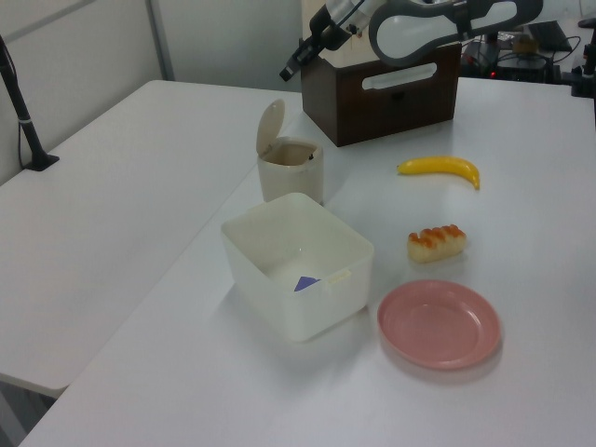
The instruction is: Close the trash can
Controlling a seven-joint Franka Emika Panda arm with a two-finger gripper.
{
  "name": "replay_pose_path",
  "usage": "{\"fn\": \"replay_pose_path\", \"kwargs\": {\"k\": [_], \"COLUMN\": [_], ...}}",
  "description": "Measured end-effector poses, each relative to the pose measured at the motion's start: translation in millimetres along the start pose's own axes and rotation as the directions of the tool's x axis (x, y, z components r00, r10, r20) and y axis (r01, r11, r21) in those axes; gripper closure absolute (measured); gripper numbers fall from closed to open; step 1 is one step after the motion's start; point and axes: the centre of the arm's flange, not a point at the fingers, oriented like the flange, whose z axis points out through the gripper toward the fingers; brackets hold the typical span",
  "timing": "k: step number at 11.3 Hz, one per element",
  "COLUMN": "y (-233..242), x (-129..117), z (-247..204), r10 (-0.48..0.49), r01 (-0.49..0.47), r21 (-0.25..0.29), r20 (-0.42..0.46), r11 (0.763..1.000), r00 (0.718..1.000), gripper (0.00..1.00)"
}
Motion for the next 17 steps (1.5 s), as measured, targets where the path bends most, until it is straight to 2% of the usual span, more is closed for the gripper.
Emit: {"fn": "replay_pose_path", "kwargs": {"k": [5, 9, 17], "y": [-1.5, -2.3, -14.9], "x": [-7.9, -22.1, -29.7], "z": [27.3, 49.7, 58.0], "r10": [-0.003, -0.005, -0.016], "r01": [0.003, 0.005, 0.015], "r21": [-0.001, -0.002, 0.011], "r20": [-0.029, -0.003, 0.013], "r11": [1.0, 1.0, 1.0], "r00": [1.0, 1.0, 1.0], "gripper": [0.96, 0.96, 0.96]}}
